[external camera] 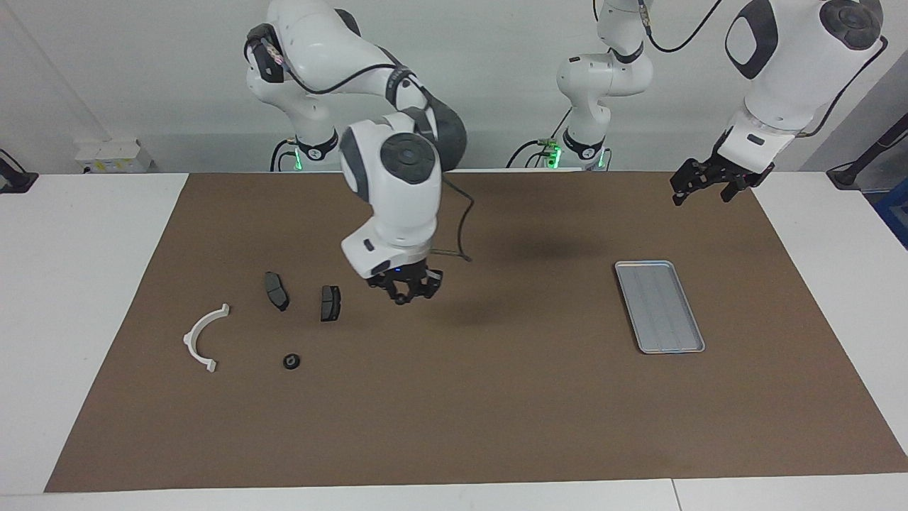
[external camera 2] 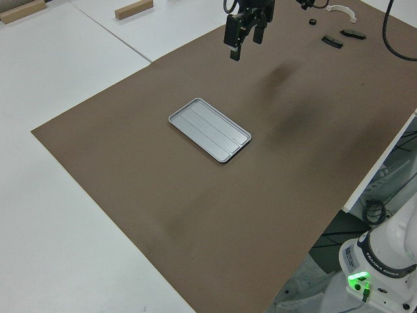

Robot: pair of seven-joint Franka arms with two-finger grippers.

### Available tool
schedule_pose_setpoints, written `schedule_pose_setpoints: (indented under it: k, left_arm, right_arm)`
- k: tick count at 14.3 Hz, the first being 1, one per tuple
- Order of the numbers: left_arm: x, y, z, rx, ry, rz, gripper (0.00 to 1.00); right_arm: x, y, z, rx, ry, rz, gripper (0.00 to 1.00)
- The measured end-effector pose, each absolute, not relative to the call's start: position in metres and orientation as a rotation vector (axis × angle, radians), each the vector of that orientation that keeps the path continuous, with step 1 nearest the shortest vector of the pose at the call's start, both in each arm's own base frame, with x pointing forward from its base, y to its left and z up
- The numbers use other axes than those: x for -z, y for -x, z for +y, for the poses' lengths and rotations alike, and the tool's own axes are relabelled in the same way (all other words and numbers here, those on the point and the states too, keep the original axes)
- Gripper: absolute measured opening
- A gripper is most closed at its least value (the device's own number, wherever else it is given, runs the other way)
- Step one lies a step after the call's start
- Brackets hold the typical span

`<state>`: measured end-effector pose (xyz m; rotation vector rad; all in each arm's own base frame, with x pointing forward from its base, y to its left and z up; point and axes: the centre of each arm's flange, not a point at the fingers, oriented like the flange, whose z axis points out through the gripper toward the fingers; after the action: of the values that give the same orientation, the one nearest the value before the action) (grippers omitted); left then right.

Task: Place bearing gear from tray to pile
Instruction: 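Carry the bearing beside the first one with the right gripper and release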

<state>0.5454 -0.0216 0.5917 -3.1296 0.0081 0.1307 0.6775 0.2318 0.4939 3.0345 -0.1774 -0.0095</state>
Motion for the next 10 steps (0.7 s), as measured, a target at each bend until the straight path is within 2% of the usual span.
schedule_pose_setpoints:
  k: [2, 5, 7, 10]
  left_arm:
    - [-0.592, -0.545, -0.022, -0.131, 3.129, 0.01, 1.0]
    - [-0.592, -0.545, -0.022, -0.131, 3.129, 0.01, 1.0]
    - [-0.592, -0.545, -0.022, -0.131, 3.129, 0.011, 1.0]
    - [-0.592, -0.545, -0.023, -0.132, 3.129, 0.011, 1.0]
  right_arm:
    - [-0.495, -0.698, 0.155, 0.032, -3.044, -0.036, 0.3]
    - [-0.466, -0.718, 0.064, 0.022, -3.052, 0.113, 0.3]
    - [-0.432, -0.723, 0.02, -0.038, -3.053, 0.173, 0.3]
    - [-0.371, -0.713, -0.017, -0.08, -3.055, 0.181, 0.3]
